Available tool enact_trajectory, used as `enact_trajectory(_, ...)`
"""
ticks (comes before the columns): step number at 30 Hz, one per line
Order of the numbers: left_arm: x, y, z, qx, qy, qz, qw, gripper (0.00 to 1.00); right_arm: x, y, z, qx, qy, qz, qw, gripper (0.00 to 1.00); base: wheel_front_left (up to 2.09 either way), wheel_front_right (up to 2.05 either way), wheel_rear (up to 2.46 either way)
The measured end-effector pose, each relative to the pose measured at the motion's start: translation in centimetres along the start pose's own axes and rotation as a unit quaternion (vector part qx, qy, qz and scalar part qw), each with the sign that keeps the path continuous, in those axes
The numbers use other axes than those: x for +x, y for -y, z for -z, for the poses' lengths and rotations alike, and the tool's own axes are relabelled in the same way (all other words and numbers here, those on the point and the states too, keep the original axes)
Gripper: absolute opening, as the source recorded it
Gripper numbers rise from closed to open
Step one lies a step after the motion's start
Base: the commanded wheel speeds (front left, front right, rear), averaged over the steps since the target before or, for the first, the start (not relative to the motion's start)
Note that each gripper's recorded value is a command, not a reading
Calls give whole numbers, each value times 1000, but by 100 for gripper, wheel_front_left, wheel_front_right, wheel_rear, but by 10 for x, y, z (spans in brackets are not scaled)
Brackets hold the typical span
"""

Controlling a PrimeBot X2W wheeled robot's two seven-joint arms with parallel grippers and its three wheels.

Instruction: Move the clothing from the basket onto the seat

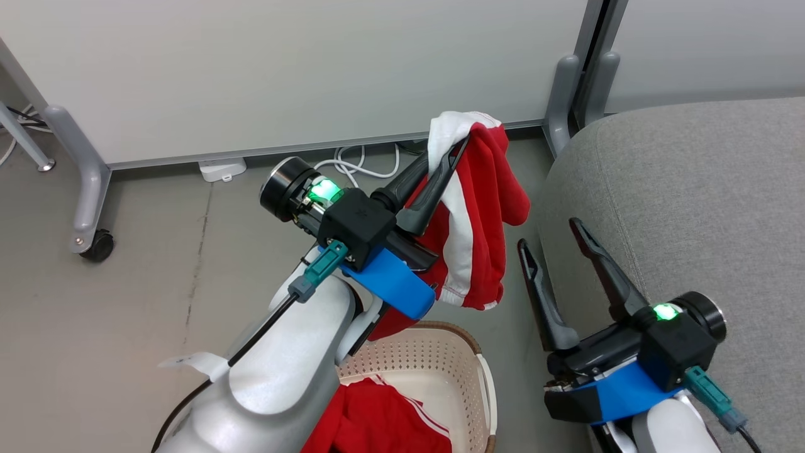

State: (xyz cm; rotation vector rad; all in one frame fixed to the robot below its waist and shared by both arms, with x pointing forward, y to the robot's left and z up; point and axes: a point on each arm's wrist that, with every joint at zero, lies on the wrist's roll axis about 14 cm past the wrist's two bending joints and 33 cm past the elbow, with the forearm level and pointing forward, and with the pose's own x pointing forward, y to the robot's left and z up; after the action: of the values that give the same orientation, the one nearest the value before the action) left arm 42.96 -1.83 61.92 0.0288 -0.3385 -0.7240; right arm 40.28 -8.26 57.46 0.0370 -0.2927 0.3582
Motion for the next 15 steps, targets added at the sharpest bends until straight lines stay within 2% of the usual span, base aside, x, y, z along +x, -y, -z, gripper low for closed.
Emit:
enact_trajectory(9, 5, 4, 3, 3, -3, 12, 1000, 0, 23, -39, 3, 3, 4, -68, 998, 100, 0, 0, 0)
enact_trajectory(15, 7, 9, 9, 1, -8, 21, 1000, 0, 37, -55, 18, 4, -14, -99, 995, 100, 0, 0, 0)
